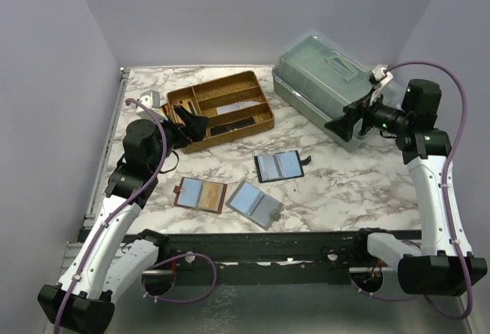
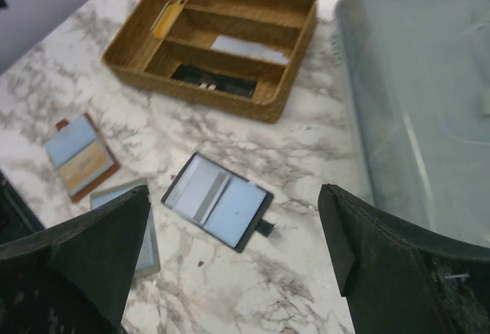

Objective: Take the credit cards out of the card holder
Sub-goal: Reset both arms

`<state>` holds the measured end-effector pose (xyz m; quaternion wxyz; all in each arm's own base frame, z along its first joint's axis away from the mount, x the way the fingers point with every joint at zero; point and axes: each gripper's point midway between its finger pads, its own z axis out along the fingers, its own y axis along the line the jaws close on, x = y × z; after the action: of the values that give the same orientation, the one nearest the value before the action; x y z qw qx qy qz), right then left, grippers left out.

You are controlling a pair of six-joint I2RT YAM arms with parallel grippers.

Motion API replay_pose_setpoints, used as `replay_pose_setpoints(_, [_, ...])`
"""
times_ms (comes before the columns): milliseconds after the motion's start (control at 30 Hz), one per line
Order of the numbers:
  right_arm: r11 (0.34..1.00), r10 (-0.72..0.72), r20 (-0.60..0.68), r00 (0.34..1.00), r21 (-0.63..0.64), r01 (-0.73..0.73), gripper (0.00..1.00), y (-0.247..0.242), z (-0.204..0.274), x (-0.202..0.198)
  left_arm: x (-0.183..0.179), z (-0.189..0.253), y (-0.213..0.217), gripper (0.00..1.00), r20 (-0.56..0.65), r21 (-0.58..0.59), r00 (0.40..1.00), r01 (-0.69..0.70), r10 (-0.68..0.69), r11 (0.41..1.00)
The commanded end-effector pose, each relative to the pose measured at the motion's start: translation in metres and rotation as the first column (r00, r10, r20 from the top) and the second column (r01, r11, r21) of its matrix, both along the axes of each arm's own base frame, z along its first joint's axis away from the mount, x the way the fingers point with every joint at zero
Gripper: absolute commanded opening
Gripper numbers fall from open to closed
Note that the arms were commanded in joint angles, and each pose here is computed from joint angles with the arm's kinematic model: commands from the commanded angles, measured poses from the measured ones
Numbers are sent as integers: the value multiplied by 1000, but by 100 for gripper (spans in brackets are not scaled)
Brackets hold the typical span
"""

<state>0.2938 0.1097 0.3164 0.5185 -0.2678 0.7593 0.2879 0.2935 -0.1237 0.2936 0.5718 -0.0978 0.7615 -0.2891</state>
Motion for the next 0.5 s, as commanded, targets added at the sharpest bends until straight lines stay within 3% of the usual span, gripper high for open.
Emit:
replay_pose_setpoints(0, [934,-356,38,934,14,356,99,-43,49,26,5,-5,6,99,-94,29,994,55,-52,998])
replay_pose_setpoints(133, [892,-452,145,880,61,448,99,-58,95,27,24,28,8,99,-94,-29,992,82,-84,996])
replay_pose_setpoints(267, [917,-389,229,893,5,398,99,-56,122,26,29,70,6,99,-30,-38,993,109,-110,993])
replay_pose_setpoints(467, [926,-378,206,902,65,373,99,-49,138,21,20,104,10,99,40,-3,993,112,-112,994])
